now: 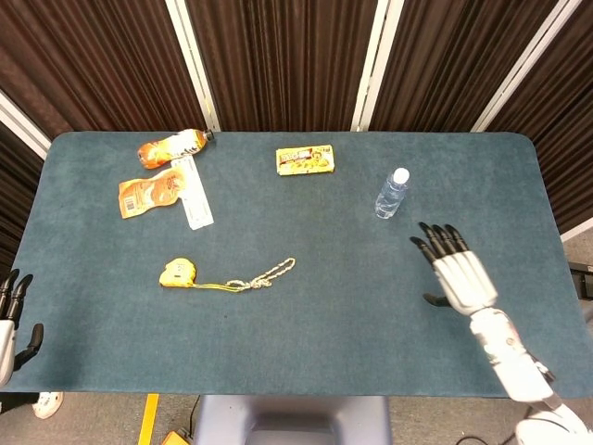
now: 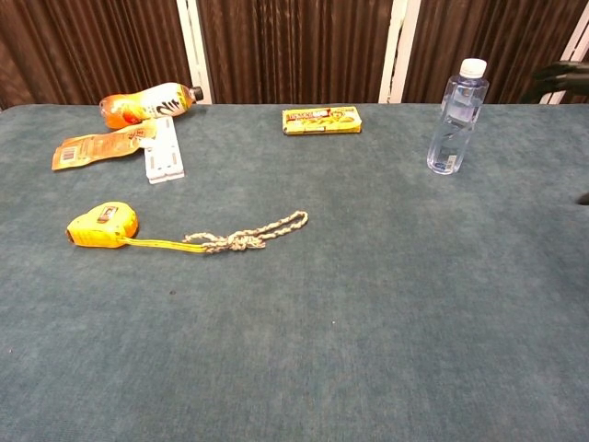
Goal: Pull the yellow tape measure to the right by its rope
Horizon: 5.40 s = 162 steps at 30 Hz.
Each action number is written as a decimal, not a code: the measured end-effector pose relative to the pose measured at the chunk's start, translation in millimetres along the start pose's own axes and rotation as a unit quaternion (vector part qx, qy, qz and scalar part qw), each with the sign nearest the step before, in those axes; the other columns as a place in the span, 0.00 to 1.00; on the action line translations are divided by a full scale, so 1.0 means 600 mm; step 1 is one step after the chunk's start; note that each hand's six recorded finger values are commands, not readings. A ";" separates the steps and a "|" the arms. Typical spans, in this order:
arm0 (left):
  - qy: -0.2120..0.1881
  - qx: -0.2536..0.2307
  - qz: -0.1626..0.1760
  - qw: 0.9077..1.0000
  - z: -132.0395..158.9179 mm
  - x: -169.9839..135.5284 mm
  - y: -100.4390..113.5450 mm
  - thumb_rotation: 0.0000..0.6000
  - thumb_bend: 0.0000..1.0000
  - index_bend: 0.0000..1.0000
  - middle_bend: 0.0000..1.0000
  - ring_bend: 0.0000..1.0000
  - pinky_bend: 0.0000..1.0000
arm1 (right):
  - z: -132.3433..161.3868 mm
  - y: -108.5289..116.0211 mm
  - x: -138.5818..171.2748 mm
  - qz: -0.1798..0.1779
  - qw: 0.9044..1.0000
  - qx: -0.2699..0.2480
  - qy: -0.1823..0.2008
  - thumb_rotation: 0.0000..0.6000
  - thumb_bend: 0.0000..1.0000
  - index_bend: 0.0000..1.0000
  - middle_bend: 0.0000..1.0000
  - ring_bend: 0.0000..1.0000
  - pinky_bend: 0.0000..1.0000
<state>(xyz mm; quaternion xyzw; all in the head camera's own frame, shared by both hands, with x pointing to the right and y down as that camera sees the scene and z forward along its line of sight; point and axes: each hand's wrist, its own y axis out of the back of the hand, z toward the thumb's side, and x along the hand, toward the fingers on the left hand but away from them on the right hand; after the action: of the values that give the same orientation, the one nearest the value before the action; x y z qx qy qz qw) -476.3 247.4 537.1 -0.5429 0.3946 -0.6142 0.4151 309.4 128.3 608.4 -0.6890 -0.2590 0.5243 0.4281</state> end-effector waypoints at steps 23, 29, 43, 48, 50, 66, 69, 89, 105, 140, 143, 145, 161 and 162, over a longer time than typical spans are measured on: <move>0.010 0.022 -0.002 1.000 -0.001 -0.003 -0.003 1.00 0.46 0.00 0.00 0.00 0.11 | 0.195 -0.059 -0.232 0.033 0.997 -0.039 0.059 1.00 0.40 0.45 0.08 0.08 0.00; 0.017 0.021 -0.003 1.000 -0.008 -0.006 -0.002 1.00 0.46 0.00 0.00 0.00 0.11 | 0.214 -0.075 -0.255 0.039 0.997 -0.044 0.058 1.00 0.40 0.47 0.08 0.08 0.00; 0.031 0.020 0.003 0.999 -0.022 -0.010 0.008 1.00 0.46 0.00 0.00 0.00 0.11 | 0.287 -0.119 -0.296 0.066 0.993 -0.060 0.082 1.00 0.40 0.49 0.08 0.08 0.00; 0.036 0.017 0.009 0.999 -0.027 -0.010 0.013 1.00 0.46 0.00 0.00 0.00 0.11 | 0.307 -0.130 -0.307 0.070 0.992 -0.063 0.085 1.00 0.40 0.50 0.08 0.08 0.00; 0.037 0.017 0.010 0.999 -0.027 -0.010 0.015 1.00 0.46 0.00 0.00 0.00 0.11 | 0.309 -0.133 -0.312 0.071 0.992 -0.061 0.084 1.00 0.40 0.50 0.08 0.08 0.00; 0.042 0.019 0.013 0.999 -0.032 -0.012 0.018 1.00 0.46 0.00 0.00 0.00 0.11 | 0.341 -0.144 -0.333 0.071 0.991 -0.067 0.088 1.00 0.41 0.55 0.08 0.08 0.00; 0.043 0.019 0.012 0.999 -0.033 -0.012 0.018 1.00 0.46 0.00 0.00 0.00 0.11 | 0.343 -0.146 -0.333 0.072 0.991 -0.065 0.089 1.00 0.41 0.56 0.08 0.08 0.00; 0.045 0.014 0.015 0.999 -0.035 -0.014 0.021 1.00 0.46 0.00 0.00 0.00 0.11 | 0.338 -0.157 -0.336 0.078 0.993 -0.048 0.080 1.00 0.41 0.63 0.08 0.08 0.00; 0.043 0.013 0.016 0.999 -0.035 -0.016 0.023 1.00 0.46 0.00 0.00 0.00 0.11 | 0.329 -0.160 -0.342 0.080 0.994 -0.043 0.060 1.00 0.41 0.54 0.08 0.07 0.00; 0.042 0.002 0.019 0.999 -0.036 -0.022 0.030 1.00 0.46 0.00 0.00 0.00 0.12 | 0.287 -0.151 -0.329 0.087 0.995 -0.022 0.052 1.00 0.55 0.76 0.09 0.08 0.00; 0.043 0.002 0.018 0.999 -0.037 -0.021 0.030 1.00 0.46 0.00 0.00 0.00 0.12 | 0.275 -0.152 -0.324 0.089 0.995 -0.018 0.051 1.00 0.58 0.77 0.10 0.08 0.00; 0.043 0.002 0.018 0.999 -0.036 -0.021 0.030 1.00 0.46 0.00 0.00 0.00 0.12 | 0.267 -0.152 -0.319 0.089 0.995 -0.015 0.052 1.00 0.60 0.77 0.10 0.08 0.00; 0.039 0.003 0.018 0.999 -0.031 -0.023 0.028 1.00 0.46 0.00 0.00 0.00 0.12 | 0.184 -0.133 -0.216 0.080 0.995 0.011 0.064 1.00 0.64 0.78 0.10 0.09 0.00; 0.038 0.003 0.018 0.999 -0.030 -0.023 0.028 1.00 0.46 0.00 0.00 0.00 0.12 | 0.176 -0.133 -0.204 0.082 0.994 0.011 0.065 1.00 0.64 0.78 0.10 0.09 0.00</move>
<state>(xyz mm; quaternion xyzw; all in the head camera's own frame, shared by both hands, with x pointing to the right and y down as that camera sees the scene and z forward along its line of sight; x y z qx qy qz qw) -491.7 255.4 514.7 -0.5104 0.4184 -0.6280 0.4124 178.2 103.2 729.3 -0.7358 -0.1674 0.5141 0.4077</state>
